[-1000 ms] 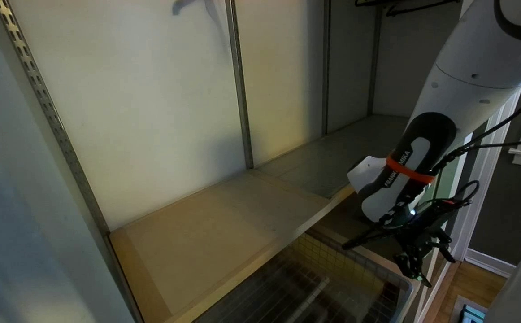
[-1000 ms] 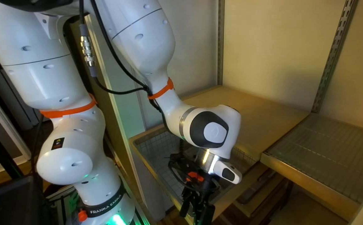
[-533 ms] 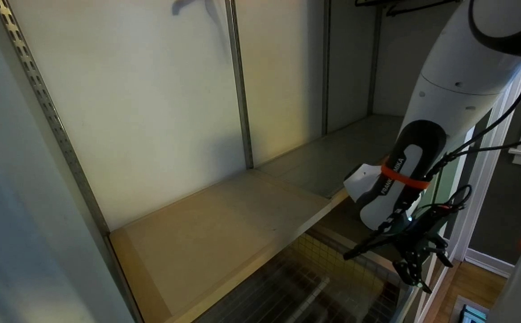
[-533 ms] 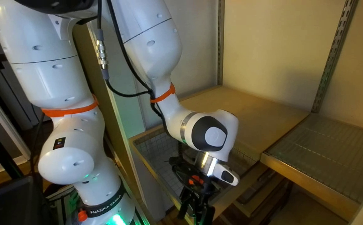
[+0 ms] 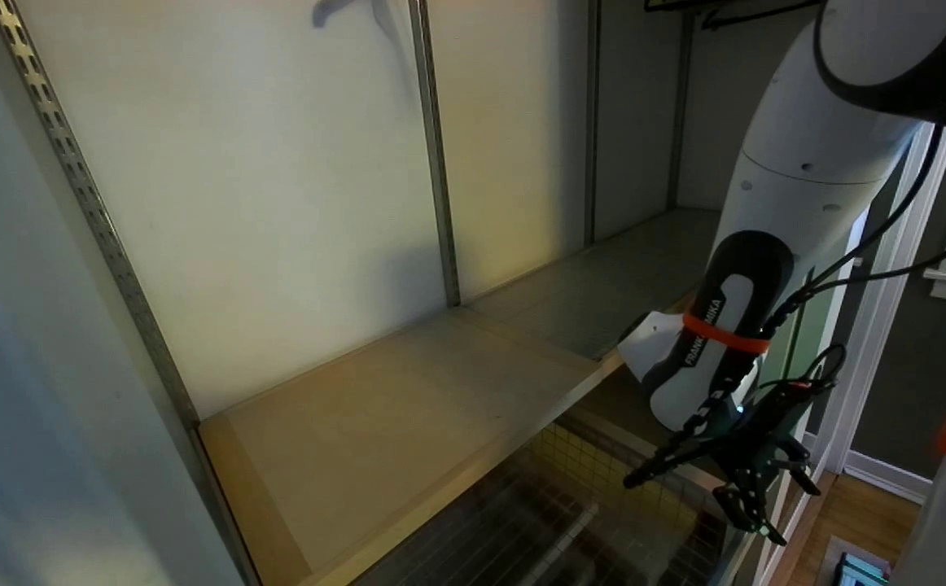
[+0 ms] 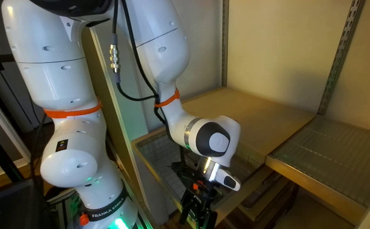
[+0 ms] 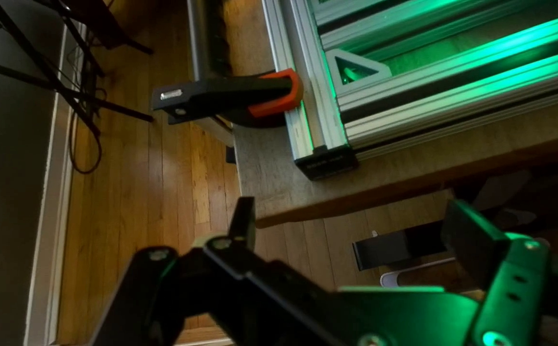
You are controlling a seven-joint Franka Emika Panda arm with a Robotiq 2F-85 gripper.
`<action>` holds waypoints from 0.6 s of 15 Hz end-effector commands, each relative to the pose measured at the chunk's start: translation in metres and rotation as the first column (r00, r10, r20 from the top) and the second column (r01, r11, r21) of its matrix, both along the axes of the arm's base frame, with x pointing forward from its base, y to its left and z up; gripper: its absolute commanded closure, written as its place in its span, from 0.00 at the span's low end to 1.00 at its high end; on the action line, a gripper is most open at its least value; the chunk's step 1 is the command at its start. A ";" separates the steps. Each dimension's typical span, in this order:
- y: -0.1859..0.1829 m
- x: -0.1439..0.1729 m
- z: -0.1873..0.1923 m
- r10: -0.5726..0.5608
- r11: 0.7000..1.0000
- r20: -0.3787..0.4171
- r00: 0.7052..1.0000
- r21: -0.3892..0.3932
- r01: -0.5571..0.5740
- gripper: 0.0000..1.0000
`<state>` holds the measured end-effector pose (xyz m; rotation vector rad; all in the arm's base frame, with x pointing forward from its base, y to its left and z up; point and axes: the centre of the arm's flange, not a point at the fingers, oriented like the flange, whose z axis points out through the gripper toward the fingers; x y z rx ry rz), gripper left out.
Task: Push the tray on the left forward
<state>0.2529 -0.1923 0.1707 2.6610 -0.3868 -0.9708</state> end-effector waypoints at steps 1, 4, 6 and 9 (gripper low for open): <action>0.020 -0.030 -0.009 0.044 0.999 0.060 0.997 0.018 -0.045 0.00; 0.020 -0.024 -0.018 0.059 0.997 0.130 0.990 0.033 -0.064 0.00; 0.020 -0.021 -0.020 0.061 0.996 0.187 0.980 0.055 -0.072 0.00; 0.021 -0.012 -0.024 0.058 0.992 0.310 0.949 0.092 -0.091 0.00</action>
